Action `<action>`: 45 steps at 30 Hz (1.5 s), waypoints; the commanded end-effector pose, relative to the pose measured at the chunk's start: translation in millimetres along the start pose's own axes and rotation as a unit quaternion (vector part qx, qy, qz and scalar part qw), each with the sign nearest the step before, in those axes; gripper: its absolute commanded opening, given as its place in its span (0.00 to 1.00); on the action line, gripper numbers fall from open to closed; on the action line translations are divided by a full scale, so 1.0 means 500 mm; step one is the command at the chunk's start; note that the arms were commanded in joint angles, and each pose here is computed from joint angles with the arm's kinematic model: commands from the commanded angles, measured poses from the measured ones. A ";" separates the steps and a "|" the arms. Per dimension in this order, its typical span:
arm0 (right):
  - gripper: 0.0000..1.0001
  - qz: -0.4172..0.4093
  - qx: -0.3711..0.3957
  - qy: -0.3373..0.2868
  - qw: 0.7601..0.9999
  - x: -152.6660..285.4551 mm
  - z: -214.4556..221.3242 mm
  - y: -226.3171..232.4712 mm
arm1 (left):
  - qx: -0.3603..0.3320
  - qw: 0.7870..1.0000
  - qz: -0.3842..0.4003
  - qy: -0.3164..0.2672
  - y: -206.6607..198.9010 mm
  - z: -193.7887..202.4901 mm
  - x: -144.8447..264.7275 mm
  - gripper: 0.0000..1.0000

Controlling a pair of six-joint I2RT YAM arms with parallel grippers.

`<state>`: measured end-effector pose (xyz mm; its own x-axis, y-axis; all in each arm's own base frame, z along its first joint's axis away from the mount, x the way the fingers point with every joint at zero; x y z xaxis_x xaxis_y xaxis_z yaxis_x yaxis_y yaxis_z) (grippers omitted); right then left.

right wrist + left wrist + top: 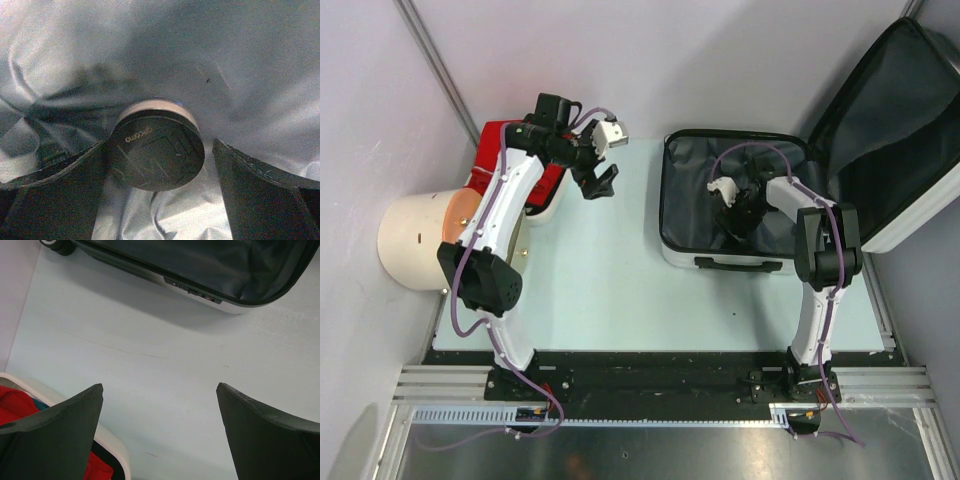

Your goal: Open, take out, and arrange the luggage

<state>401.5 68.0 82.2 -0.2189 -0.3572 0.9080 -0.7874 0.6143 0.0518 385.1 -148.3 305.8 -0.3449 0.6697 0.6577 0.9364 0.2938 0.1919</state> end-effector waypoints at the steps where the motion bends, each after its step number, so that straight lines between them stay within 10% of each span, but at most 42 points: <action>1: 0.82 0.020 0.024 -0.010 0.999 -0.018 -0.018 -0.011 | 0.022 0.999 0.011 -0.029 -0.021 -0.027 0.018 1.00; 6: 0.53 0.022 0.029 -0.033 0.999 0.010 -0.038 -0.008 | 0.054 0.996 -0.019 -0.063 0.006 -0.038 0.041 1.00; 15: 0.36 -0.020 0.009 -0.107 0.994 0.136 -0.101 -0.006 | 0.000 0.990 -0.068 -0.120 0.028 -0.078 0.078 1.00; 21: 0.34 -0.087 0.008 -0.169 0.982 0.220 -0.172 0.025 | -0.164 0.973 -0.056 -0.151 -0.028 -0.081 0.088 1.00; 28: 0.34 -0.229 0.032 -0.214 0.949 0.278 -0.241 0.149 | -0.409 0.893 -0.037 -0.186 -0.145 -0.103 0.062 1.00; 45: 0.34 -0.397 0.106 -0.183 0.893 0.268 -0.297 0.397 | -0.515 0.819 0.034 -0.249 -0.291 -0.116 -0.020 0.77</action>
<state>326.0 242.1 254.2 0.2440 -0.8450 0.4760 -0.8972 -0.0103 0.4415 272.2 -234.3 299.3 -0.0817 0.9071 0.4129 0.5464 -0.3057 0.7798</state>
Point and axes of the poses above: each gripper's point midway between its finger pads, its own x axis back along the fingers, its own y axis along the line the jaws close on, z = x × y, the point moved 6 cm from there along x, back along the fingers, and after that the axes turned 3 degrees about -x, right-handed, at the moved point
